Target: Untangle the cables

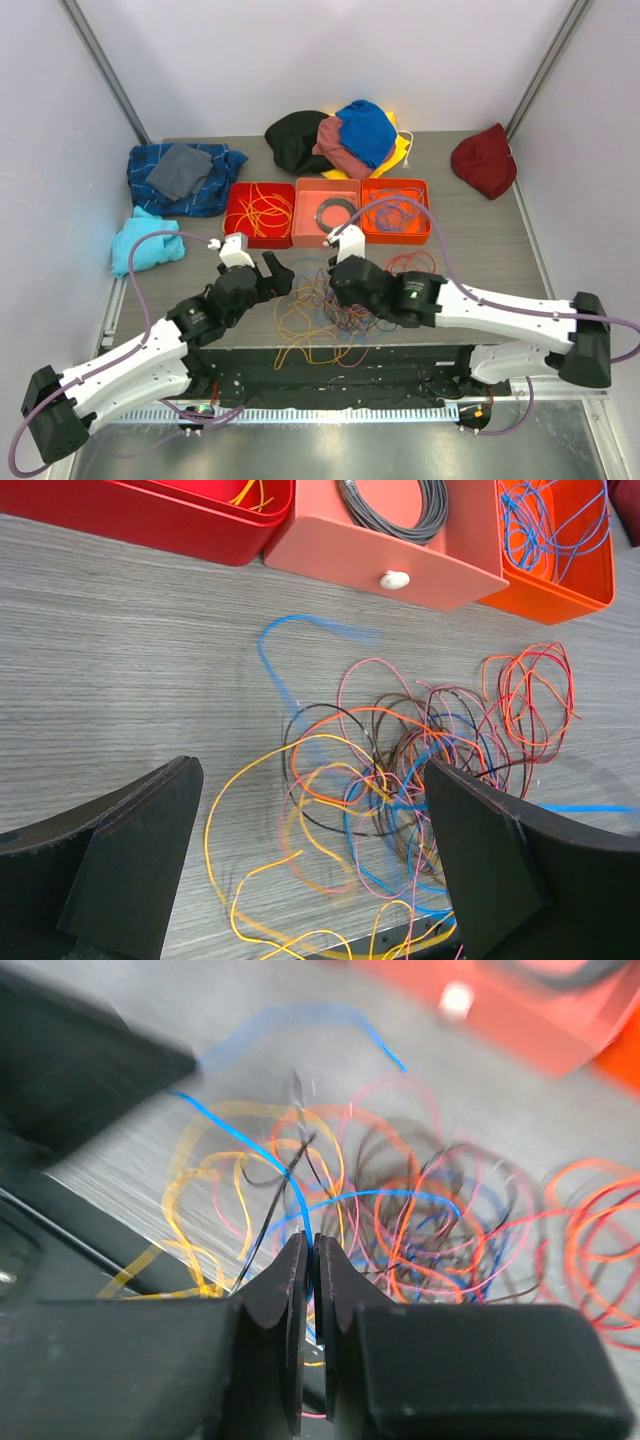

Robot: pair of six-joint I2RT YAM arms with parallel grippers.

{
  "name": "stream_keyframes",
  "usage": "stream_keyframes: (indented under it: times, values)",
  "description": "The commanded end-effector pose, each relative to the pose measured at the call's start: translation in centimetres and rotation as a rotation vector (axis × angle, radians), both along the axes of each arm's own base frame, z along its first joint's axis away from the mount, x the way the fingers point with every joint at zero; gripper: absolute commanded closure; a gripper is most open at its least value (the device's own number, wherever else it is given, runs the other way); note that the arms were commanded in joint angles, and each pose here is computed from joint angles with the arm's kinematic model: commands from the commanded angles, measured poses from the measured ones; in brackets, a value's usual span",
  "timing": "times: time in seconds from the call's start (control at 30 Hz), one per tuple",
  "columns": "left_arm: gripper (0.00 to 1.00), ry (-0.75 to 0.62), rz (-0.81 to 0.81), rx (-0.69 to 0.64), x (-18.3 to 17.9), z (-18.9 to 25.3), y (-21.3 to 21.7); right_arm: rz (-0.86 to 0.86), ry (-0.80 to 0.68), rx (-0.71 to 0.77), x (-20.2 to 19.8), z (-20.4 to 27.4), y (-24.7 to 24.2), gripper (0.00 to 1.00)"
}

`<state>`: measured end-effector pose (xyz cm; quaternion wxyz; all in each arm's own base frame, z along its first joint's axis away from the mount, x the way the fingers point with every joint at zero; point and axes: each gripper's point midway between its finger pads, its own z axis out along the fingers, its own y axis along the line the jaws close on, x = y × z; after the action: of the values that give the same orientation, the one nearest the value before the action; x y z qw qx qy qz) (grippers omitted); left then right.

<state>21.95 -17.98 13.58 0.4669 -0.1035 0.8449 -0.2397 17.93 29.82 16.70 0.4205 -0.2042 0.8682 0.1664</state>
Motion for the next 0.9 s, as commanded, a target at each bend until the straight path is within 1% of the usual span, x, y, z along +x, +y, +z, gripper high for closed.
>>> stream_keyframes:
  times: [0.0,0.03,0.13,0.23,0.33,0.4,0.47,0.6,0.63,0.7,0.73,0.8,0.83,0.87]
  values:
    - [0.02,-0.040,0.011,-0.029,0.8,1.2,-0.4,-0.074,-0.130,-0.014,1.2,6.5,-3.4,0.89]
    - [0.02,-0.047,0.009,-0.031,0.8,1.4,-0.4,-0.083,-0.149,-0.013,1.3,7.5,-3.8,0.90]
    - [0.02,-0.069,0.002,-0.040,1.1,2.2,-0.7,-0.110,-0.224,0.030,1.7,12.6,-5.3,0.91]
    - [0.01,-0.096,-0.009,-0.059,1.2,3.1,-1.0,-0.122,-0.261,0.045,1.8,15.2,-6.3,0.93]
    - [0.00,-0.142,-0.051,-0.124,1.1,4.5,-1.9,-0.133,-0.277,0.063,1.8,16.6,-6.9,0.97]
    - [0.00,-0.191,-0.087,-0.195,1.0,6.0,-2.8,-0.141,-0.285,0.074,1.8,17.3,-7.2,0.99]
    - [0.00,-0.229,-0.113,-0.248,0.9,6.9,-3.4,-0.152,-0.297,0.105,1.8,18.4,-7.5,0.99]
    - [0.00,-0.241,-0.153,-0.287,0.6,7.6,-4.3,-0.225,-0.354,0.130,2.4,20.8,-9.2,0.99]
    - [0.00,-0.239,-0.157,-0.290,0.6,7.7,-4.4,-0.246,-0.377,0.154,2.5,22.4,-9.9,0.99]
    - [0.00,-0.234,-0.159,-0.290,0.6,7.6,-4.6,-0.311,-0.436,0.149,3.0,24.7,-11.7,0.99]
    - [0.00,-0.232,-0.162,-0.292,0.6,7.5,-4.7,-0.345,-0.464,0.186,3.0,26.9,-12.6,0.99]
    - [0.00,-0.237,-0.170,-0.302,0.6,7.5,-4.9,-0.370,-0.504,0.181,3.2,28.8,-13.5,0.99]
    - [0.00,-0.240,-0.174,-0.309,0.6,7.6,-5.0,-0.377,-0.520,0.209,3.1,30.5,-14.0,0.99]
    - [0.00,-0.242,-0.184,-0.318,0.6,7.6,-5.2,-0.379,-0.527,0.213,3.1,31.0,-14.1,0.99]
